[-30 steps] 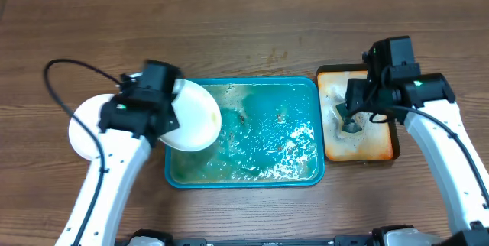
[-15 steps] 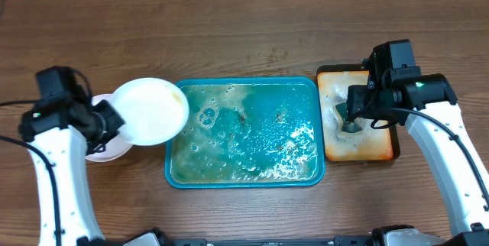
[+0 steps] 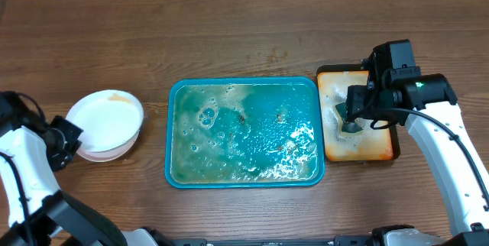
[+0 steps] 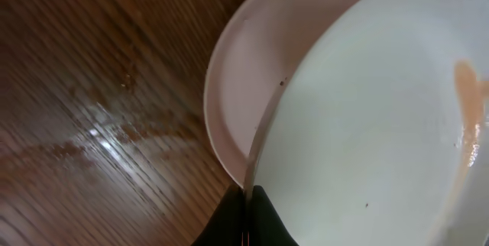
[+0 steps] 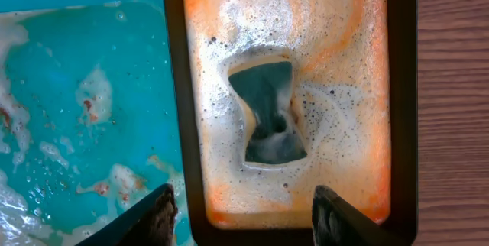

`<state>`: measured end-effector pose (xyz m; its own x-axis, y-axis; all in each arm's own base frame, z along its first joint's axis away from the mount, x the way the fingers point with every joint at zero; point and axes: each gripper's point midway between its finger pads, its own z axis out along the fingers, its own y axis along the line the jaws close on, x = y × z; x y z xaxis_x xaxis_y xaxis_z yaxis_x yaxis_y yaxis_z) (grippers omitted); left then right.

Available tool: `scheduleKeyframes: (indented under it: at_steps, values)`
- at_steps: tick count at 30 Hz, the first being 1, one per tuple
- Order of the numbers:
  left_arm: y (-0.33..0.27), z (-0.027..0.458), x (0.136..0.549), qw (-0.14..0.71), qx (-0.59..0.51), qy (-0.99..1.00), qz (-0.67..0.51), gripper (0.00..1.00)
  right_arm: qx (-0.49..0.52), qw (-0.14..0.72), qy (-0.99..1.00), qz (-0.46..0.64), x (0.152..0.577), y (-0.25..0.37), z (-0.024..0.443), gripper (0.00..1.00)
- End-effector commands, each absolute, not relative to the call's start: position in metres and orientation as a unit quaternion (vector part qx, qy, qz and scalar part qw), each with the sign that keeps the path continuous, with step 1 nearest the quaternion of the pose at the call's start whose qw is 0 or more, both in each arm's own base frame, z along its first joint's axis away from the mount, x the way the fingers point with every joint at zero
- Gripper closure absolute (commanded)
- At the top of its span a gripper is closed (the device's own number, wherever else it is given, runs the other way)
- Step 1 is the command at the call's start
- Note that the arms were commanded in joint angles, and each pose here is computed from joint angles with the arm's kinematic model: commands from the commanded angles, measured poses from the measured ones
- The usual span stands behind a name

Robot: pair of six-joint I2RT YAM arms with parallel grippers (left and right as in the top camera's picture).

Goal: Clean dirty plates on tray and stack at the side

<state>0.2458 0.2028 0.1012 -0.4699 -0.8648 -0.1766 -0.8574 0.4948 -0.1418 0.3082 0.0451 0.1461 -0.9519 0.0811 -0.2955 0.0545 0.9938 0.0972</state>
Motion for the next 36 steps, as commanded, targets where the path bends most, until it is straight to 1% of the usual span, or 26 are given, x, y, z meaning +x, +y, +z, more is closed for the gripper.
scheduleKeyframes:
  at_steps: [1,5,6,7,9,12,13,15,17,19,20,24,25,26,27,28,29,32,36]
  values:
    - [0.219,0.096,0.244,0.107,-0.52,0.847,0.004,0.96,0.037,0.167,0.984,0.047,0.312,0.044,0.155,0.41]
    - [0.225,0.09,0.247,0.108,-0.526,0.844,0.009,0.96,0.037,0.166,0.984,0.047,0.312,0.044,0.155,0.41]
    - [0.225,0.09,0.247,0.108,-0.525,0.844,0.009,0.95,0.037,0.166,0.984,0.047,0.312,0.044,0.155,0.41]
    - [0.225,0.09,0.247,0.108,-0.526,0.844,0.01,0.92,0.037,0.166,0.984,0.047,0.312,0.044,0.155,0.41]
    - [0.225,0.09,0.247,0.109,-0.526,0.843,0.009,0.65,0.037,0.166,0.984,0.046,0.312,0.044,0.155,0.41]
    - [0.218,0.091,0.253,0.114,-0.525,0.843,-0.018,0.46,0.037,0.166,0.984,0.046,0.312,0.044,0.155,0.41]
    - [0.215,0.091,0.255,0.115,-0.523,0.844,-0.03,0.43,0.037,0.166,0.984,0.047,0.312,0.044,0.155,0.4]
    - [0.204,0.094,0.263,0.121,-0.51,0.849,-0.064,0.41,0.037,0.168,0.984,0.047,0.313,0.044,0.156,0.38]
    - [0.192,0.1,0.272,0.133,-0.486,0.858,-0.096,0.38,0.036,0.173,0.983,0.051,0.316,0.045,0.157,0.31]
    - [0.18,0.107,0.28,0.143,-0.465,0.867,-0.113,0.37,0.033,0.184,0.98,0.063,0.321,0.049,0.159,0.26]
    - [0.165,0.116,0.288,0.154,-0.433,0.88,-0.122,0.36,0.03,0.196,0.977,0.08,0.327,0.055,0.162,0.25]
    - [0.124,0.128,0.299,0.156,-0.346,0.917,-0.127,0.35,0.023,0.214,0.971,0.106,0.336,0.065,0.168,0.18]
    - [0.111,0.129,0.299,0.149,-0.323,0.926,-0.128,0.35,0.022,0.212,0.971,0.107,0.335,0.065,0.168,0.12]
    - [0.096,0.128,0.297,0.135,-0.299,0.935,-0.131,0.34,0.022,0.208,0.972,0.107,0.333,0.065,0.167,0.08]
    - [0.083,0.127,0.293,0.117,-0.282,0.943,-0.136,0.33,0.022,0.203,0.973,0.105,0.331,0.065,0.166,0.02]
    - [0.069,0.125,0.287,0.095,-0.265,0.949,-0.14,0.33,0.023,0.197,0.974,0.104,0.328,0.064,0.164,0.0]
    - [0.055,0.123,0.277,0.068,-0.245,0.957,-0.144,0.01,0.023,0.189,0.976,0.103,0.324,0.064,0.163,0.0]
    - [0.026,0.121,0.253,0.005,-0.201,0.968,-0.151,0.0,0.026,0.164,0.981,0.1,0.313,0.062,0.158,0.0]
    - [0.005,0.124,0.231,-0.043,-0.156,0.975,-0.156,0.0,0.029,0.141,0.985,0.097,0.298,0.061,0.156,0.0]
